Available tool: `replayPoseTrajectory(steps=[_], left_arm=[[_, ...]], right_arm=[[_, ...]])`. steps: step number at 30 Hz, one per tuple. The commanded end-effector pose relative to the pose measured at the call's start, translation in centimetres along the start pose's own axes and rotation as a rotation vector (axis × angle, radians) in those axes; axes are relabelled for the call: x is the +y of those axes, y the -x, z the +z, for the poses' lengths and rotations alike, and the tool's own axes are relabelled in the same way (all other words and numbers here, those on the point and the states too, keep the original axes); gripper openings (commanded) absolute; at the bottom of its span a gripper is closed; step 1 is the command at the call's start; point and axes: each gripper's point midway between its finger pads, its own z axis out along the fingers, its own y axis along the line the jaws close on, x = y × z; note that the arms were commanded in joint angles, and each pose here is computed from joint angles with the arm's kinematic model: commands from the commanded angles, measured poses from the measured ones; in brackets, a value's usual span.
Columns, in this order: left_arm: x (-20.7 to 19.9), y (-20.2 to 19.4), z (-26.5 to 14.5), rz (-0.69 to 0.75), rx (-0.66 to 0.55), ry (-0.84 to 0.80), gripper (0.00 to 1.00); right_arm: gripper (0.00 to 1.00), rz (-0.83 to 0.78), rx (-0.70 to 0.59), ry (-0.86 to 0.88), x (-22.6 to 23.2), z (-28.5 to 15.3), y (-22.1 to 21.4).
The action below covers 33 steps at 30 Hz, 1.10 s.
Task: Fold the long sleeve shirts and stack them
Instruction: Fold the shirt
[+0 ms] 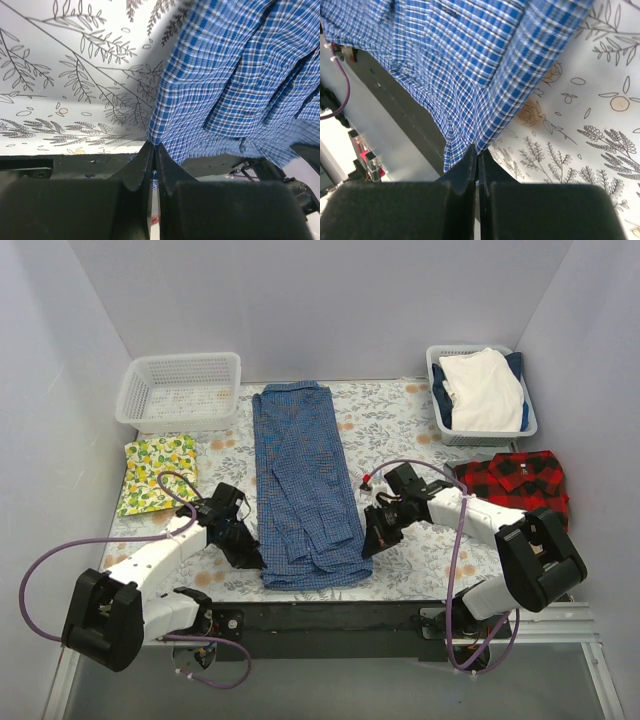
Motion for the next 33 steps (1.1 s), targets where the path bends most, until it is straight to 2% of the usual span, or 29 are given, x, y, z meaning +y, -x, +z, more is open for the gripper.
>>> replayPoseTrajectory(steps=[1,2,11,19,27,30,32,33], left_arm=[[-2.2,2.1,-1.5,0.022,-0.074,0.005,0.0],[-2.7,3.4,-1.9,0.02,-0.129,0.008,0.0],[-8.1,11.5,-5.7,-0.003,-0.329,-0.092,0.0],[-11.6,18.8,-8.0,0.022,-0.448,-0.132,0.0],[-15.1,26.3,-6.3,0.06,-0.484,-0.149,0.0],[-15.5,28.0,-3.9,0.078,-0.448,-0.125,0.0],[-16.6,29.5,-3.8,0.093,-0.461,-0.14,0.0],[-16.7,30.1,-2.8,0.092,-0.448,-0.127,0.03]], right_arm=[[0.01,-0.08,-0.058,0.035,2.4,-1.6,3.4],[0.01,-0.082,-0.076,0.021,2.3,-1.7,4.2],[0.01,-0.074,-0.22,0.001,2.5,-3.8,11.7],[0.01,-0.047,-0.352,-0.033,0.9,-5.8,19.4],[0.01,-0.029,-0.431,-0.016,-0.6,-5.3,29.1],[0.01,0.009,-0.412,-0.019,-1.9,-4.0,30.3],[0.01,0.038,-0.405,-0.034,-2.9,-3.2,30.6],[0.03,0.046,-0.415,-0.038,-3.2,-3.4,31.0]])
